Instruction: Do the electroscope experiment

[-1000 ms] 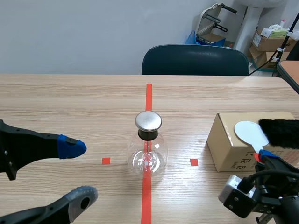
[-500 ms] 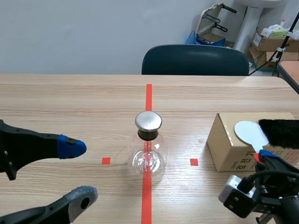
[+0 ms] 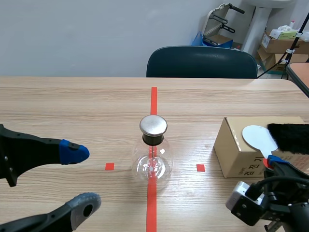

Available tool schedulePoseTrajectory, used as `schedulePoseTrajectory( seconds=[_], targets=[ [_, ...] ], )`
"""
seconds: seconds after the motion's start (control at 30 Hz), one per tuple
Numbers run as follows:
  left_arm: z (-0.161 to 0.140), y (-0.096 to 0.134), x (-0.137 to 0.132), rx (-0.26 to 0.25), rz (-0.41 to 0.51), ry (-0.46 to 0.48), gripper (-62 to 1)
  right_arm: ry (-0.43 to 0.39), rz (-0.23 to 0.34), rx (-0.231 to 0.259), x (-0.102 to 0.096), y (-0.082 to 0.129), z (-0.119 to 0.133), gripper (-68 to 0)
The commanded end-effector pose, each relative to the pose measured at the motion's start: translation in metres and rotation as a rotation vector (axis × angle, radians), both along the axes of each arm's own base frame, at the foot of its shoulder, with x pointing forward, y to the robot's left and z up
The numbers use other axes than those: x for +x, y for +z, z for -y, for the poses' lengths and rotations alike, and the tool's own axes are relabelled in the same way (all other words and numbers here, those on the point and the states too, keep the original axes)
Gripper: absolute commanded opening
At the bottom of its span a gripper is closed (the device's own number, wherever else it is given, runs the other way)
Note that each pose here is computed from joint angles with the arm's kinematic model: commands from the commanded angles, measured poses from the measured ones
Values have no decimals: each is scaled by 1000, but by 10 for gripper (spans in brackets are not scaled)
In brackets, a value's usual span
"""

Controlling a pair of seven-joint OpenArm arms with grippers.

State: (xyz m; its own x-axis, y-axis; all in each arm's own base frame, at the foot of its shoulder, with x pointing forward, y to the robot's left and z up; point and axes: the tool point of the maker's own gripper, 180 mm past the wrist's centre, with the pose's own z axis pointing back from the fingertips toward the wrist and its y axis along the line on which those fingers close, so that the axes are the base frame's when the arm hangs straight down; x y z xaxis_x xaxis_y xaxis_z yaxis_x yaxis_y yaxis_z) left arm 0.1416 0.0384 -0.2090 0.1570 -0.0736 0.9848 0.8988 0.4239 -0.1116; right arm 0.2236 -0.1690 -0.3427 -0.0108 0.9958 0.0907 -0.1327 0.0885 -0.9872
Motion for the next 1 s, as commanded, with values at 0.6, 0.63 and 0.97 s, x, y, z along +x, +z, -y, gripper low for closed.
schedulePoseTrajectory(
  seconds=[0.6,0.63,0.97],
  targets=[
    [5,5,-2,3,33,-15,-212,36,242,-72,22,56,-6,-666],
    [5,4,-2,8,36,-17,-213,41,255,-69,24,60,-8,-666],
    [1,-6,7,87,71,22,-411,74,336,-60,48,81,-35,-665]
  ],
)
